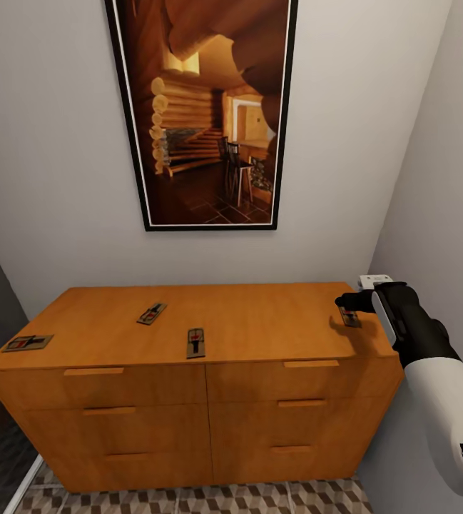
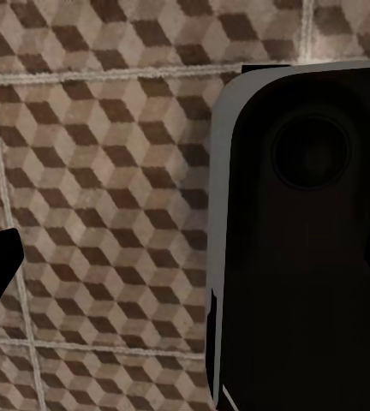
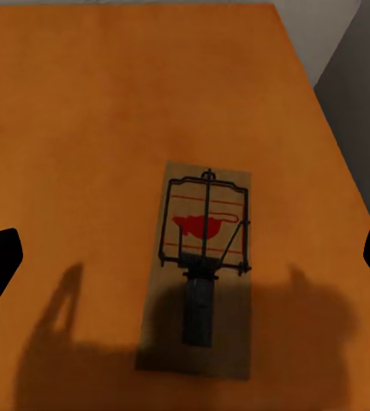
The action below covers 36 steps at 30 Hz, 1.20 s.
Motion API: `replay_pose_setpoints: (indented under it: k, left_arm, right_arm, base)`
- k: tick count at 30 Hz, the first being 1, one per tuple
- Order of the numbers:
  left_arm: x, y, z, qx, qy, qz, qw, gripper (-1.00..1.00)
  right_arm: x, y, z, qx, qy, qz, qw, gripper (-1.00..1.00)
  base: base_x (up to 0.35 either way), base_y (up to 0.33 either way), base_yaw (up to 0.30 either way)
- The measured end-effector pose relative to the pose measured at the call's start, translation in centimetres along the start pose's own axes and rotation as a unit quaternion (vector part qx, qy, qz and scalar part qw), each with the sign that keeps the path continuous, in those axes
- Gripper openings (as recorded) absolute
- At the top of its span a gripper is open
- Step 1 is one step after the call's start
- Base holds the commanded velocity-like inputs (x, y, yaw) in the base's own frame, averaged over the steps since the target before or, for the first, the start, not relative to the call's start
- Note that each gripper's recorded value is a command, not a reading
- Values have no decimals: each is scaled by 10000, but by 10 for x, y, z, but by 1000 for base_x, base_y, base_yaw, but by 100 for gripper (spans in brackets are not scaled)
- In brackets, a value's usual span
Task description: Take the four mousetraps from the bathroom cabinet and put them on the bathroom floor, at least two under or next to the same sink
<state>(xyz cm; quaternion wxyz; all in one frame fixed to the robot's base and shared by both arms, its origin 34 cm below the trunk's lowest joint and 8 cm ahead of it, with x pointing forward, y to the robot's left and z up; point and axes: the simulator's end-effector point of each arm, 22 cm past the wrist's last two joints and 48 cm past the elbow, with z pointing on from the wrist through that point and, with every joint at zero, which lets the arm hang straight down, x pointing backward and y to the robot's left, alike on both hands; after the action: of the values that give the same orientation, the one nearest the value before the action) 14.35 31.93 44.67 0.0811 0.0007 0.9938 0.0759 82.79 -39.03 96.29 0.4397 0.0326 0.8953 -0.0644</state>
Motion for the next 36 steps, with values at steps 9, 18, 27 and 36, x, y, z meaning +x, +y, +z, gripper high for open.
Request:
replay_pose_setpoints:
  k: [9, 18, 27, 36]
  left_arm:
    - [0, 0, 0, 0, 2, 0, 10000, 100]
    - [0, 0, 0, 0, 5, 0, 10000, 100]
    - [0, 0, 0, 0, 7, 0, 10000, 100]
    - [0, 0, 0, 0, 8, 1, 10000, 100]
  right_arm:
    - [0, 0, 0, 1, 0, 0, 10000, 100]
    - [4, 0, 2, 0, 46, 4, 10000, 100]
    - [5, -1, 2, 1, 59, 11, 10000, 100]
    - [4, -1, 2, -18, 54, 17, 10000, 100]
  base:
    - [4, 0, 0]
    - [0, 0, 0]
    - [0, 0, 0]
    - [0, 0, 0]
